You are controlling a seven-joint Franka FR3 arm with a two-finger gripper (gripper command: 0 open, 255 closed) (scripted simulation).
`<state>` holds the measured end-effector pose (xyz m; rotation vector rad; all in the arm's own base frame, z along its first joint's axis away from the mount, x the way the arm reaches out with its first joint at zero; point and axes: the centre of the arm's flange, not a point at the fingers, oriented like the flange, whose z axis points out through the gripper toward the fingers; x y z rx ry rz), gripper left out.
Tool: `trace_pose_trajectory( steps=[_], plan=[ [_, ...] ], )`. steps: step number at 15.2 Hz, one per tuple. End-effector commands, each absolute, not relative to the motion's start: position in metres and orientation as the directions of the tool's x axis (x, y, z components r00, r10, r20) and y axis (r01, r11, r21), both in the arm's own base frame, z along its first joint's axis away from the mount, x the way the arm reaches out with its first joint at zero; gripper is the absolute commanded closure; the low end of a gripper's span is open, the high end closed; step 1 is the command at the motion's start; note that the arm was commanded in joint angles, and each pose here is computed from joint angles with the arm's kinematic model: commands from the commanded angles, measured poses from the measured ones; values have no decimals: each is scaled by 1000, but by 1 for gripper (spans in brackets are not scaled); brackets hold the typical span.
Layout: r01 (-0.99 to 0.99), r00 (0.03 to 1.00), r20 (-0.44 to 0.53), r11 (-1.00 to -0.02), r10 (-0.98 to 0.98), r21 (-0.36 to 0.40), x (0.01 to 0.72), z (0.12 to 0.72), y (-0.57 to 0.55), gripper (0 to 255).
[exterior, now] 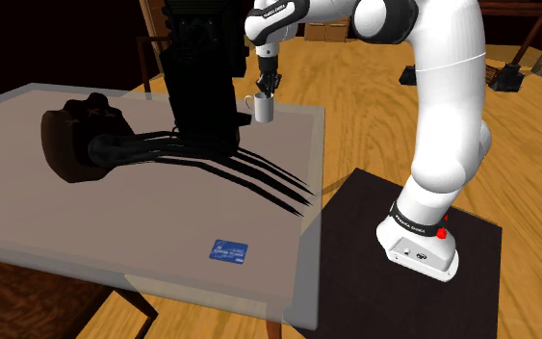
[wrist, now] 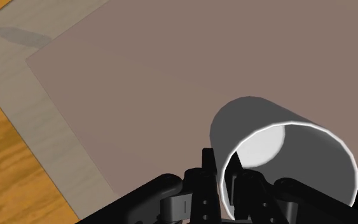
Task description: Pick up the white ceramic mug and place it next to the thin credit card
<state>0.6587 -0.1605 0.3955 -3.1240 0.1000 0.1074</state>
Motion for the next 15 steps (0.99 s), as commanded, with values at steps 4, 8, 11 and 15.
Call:
trace_pose_trajectory(
  steps=[4, 8, 11, 15],
  plan=[
    [-64, 996, -66, -998, -63, -12, 659, 425, -161, 255],
    [-64, 996, -66, -998, -63, -12, 659, 446, -161, 255],
    [-64, 996, -66, -998, -63, -12, 659, 462, -161, 255],
    [-64, 996, -66, -998, -63, -12, 659, 483, -161, 255]
  ],
)
